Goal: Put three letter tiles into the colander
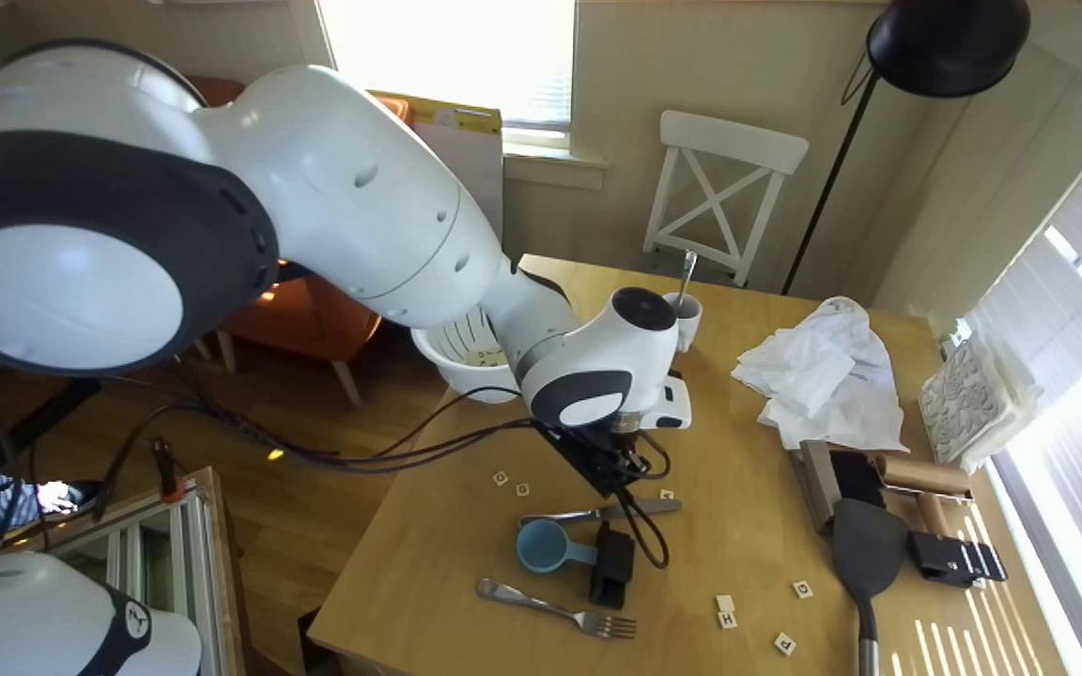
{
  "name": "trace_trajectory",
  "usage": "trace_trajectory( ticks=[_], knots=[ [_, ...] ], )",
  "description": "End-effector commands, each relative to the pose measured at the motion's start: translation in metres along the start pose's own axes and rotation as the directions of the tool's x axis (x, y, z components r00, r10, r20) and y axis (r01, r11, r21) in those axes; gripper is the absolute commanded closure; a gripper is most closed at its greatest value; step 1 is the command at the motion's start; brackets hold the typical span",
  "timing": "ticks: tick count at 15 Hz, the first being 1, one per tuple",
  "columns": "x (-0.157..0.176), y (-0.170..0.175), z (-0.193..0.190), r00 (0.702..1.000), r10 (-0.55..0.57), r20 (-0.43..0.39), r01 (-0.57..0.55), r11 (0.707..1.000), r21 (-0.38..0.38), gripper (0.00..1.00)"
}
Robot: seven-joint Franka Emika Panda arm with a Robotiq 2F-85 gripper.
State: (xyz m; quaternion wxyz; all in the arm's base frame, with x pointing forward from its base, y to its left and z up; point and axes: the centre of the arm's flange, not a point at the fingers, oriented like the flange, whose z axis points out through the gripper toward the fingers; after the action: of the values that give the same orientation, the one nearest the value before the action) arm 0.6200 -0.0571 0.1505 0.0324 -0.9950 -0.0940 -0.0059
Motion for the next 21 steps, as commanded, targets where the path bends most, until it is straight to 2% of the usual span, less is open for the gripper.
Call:
trace_trajectory(
  ticks=[1, 9, 13, 14, 21],
  knots=[
    [0.004, -0.005, 0.005, 1.0, -0.003, -0.01, 0.003, 1.0, -0.017, 0.53],
    [0.006, 0.0, 0.016, 1.0, -0.007, -0.018, 0.006, 0.998, -0.055, 0.54],
    [0.01, 0.0, 0.02, 1.0, -0.013, -0.025, 0.011, 0.997, -0.073, 0.63],
    [0.011, 0.0, 0.021, 1.0, -0.013, -0.026, 0.011, 0.997, -0.075, 0.61],
    [0.013, -0.002, 0.025, 1.0, -0.027, -0.011, 0.026, 0.995, -0.094, 0.66]
  ],
)
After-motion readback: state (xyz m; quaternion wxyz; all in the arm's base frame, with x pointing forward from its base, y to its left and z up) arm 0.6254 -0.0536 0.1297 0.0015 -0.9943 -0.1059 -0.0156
